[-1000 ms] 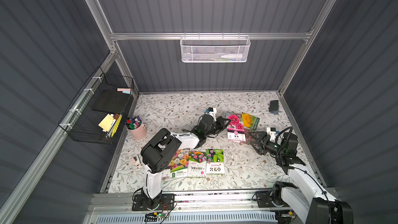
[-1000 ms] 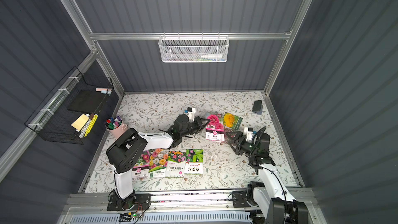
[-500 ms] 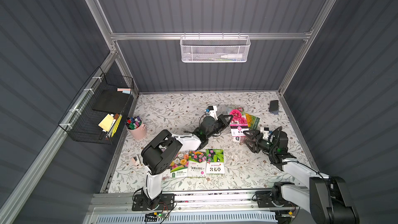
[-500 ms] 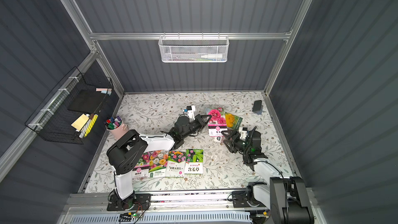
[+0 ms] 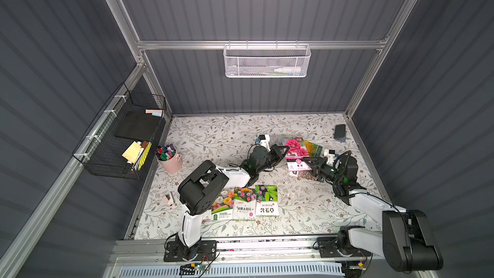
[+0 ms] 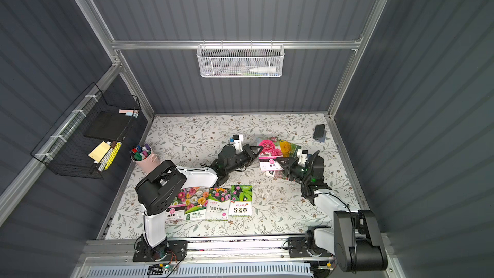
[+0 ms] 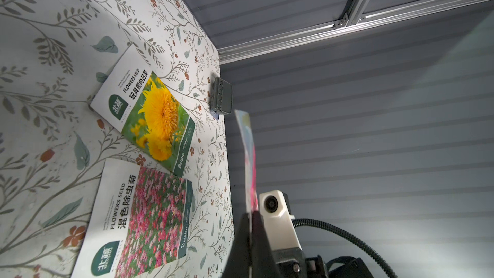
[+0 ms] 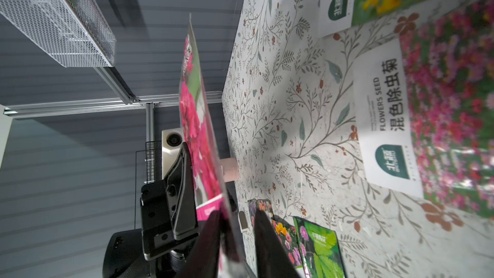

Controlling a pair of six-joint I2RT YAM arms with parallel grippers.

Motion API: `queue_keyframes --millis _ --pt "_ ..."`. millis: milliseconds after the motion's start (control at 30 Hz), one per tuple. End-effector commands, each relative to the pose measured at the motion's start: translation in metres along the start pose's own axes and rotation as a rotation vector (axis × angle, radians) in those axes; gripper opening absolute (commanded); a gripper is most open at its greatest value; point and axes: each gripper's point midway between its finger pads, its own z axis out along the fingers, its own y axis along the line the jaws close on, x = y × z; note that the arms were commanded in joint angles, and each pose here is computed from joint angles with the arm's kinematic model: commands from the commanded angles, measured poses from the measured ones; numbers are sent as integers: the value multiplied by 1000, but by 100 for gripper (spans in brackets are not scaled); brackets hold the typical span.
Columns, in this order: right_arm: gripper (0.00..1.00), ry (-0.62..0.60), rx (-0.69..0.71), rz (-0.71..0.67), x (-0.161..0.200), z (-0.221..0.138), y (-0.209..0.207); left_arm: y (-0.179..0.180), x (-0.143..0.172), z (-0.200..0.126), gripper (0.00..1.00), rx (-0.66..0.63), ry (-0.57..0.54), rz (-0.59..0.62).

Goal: Arrange the seed packets in a row
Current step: Pick up the seed packet from the center of the board, then place the seed packet at the center of the board.

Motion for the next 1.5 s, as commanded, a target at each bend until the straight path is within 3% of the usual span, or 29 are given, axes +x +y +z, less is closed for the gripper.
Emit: queue_keyframes --millis 0,100,167,233,300,333,467,600,667,833,1000,1467 --pt "14 12 -32 -7 -1 4 7 -2 10 -1 0 17 39 -4" --pt "0 28 -35 -8 1 4 6 -1 11 -1 0 10 52 -7" --pt "0 39 -29 -18 4 3 5 1 12 -3 2 0 65 -5" --pt "0 40 1 -37 8 0 0 2 8 -8 35 -17 65 0" --pt "0 24 40 -77 13 -9 -4 2 2 -16 85 -46 71 20" --pt "0 16 65 -91 15 -14 -8 6 0 -20 99 -75 79 30" --pt "0 -14 183 -180 33 -39 -24 18 -8 -45 99 -234 149 84" --pt "0 -47 265 -235 53 -62 -44 30 -16 -80 99 -447 157 249" --pt "0 -67 293 -222 61 -68 -57 30 -22 -90 99 -491 145 298" --pt "0 -138 352 -229 71 -78 -84 33 -25 -101 99 -519 122 320" --pt "0 -124 408 -229 83 -77 -102 41 -25 -106 99 -535 108 315" --pt "0 -169 596 -378 99 -64 -117 38 -26 -120 99 -547 90 350"
